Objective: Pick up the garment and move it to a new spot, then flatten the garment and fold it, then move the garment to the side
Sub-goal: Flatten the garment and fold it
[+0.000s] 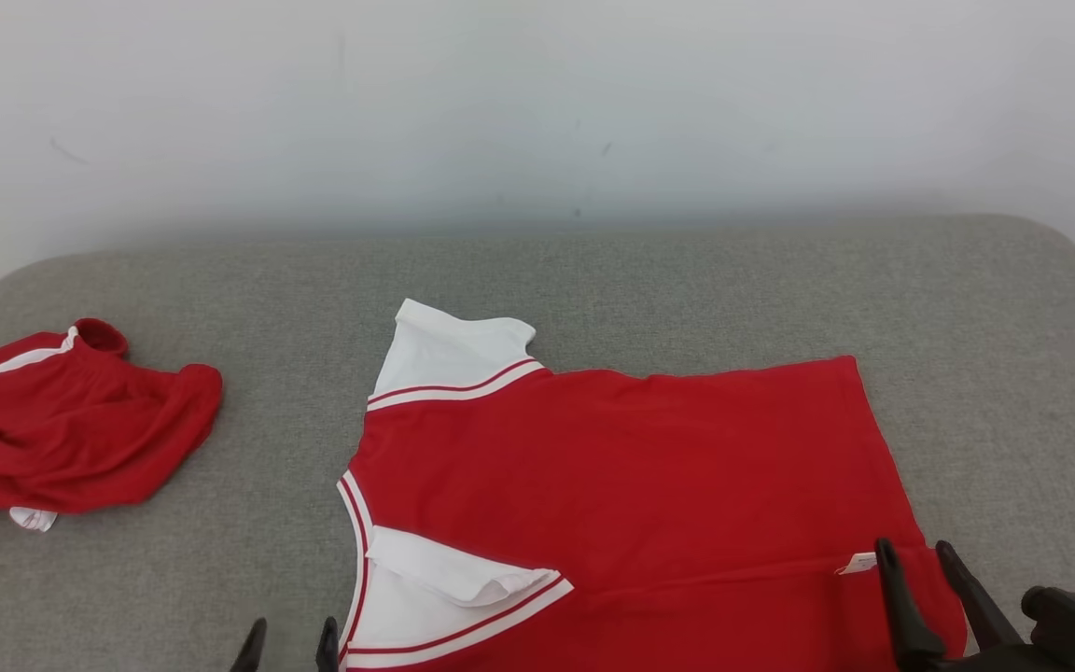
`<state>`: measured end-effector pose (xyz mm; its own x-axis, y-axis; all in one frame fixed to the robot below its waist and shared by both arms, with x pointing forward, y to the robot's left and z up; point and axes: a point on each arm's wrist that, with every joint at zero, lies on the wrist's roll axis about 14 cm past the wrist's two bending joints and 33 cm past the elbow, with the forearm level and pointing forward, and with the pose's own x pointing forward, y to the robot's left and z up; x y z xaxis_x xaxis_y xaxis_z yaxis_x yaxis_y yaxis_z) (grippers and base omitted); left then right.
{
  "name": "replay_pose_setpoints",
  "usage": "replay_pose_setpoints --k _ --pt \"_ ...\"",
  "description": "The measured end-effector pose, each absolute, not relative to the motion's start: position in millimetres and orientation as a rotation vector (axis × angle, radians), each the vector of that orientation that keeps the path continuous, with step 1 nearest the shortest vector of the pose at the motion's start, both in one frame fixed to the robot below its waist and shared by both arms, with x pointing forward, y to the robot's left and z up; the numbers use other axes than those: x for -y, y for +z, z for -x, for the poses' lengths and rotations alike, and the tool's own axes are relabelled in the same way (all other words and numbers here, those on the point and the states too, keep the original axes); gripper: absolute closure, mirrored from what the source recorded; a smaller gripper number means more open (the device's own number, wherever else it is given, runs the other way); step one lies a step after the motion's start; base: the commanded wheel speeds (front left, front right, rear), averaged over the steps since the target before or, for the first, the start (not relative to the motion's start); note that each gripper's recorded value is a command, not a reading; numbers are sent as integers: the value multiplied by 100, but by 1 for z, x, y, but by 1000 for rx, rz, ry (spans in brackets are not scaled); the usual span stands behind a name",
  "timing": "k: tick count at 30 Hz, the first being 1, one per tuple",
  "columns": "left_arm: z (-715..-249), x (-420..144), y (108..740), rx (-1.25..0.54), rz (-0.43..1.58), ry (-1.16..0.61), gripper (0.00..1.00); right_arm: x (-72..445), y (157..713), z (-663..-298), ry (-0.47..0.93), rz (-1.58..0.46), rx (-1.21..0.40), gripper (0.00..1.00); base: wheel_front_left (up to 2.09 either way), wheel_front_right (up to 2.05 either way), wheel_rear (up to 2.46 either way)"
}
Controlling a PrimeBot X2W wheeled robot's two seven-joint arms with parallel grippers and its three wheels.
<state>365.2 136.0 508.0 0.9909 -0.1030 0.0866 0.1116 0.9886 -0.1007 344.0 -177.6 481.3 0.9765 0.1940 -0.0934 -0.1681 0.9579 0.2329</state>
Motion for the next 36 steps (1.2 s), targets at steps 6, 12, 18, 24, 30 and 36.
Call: replay_pose_setpoints --k 6,12,18,24,30,36 --pt "-362 -157 545 202 25 -26 0 158 504 -350 251 -160 14 0 0 0 0" --pt "-350 -174 552 225 5 46 0 145 509 -351 260 -165 62 0 0 0 0" --pt "-346 -181 550 220 2 77 0 143 508 -352 255 -162 67 0 0 0 0" --pt "-352 -175 551 221 10 48 0 147 506 -351 240 -154 63 0 0 0 0" --pt "-385 -155 568 271 33 -80 0 154 527 -371 234 -113 125 0 0 0 0" --pt "-445 -138 587 282 31 -223 0 169 550 -408 211 -58 185 0 0 0 0"
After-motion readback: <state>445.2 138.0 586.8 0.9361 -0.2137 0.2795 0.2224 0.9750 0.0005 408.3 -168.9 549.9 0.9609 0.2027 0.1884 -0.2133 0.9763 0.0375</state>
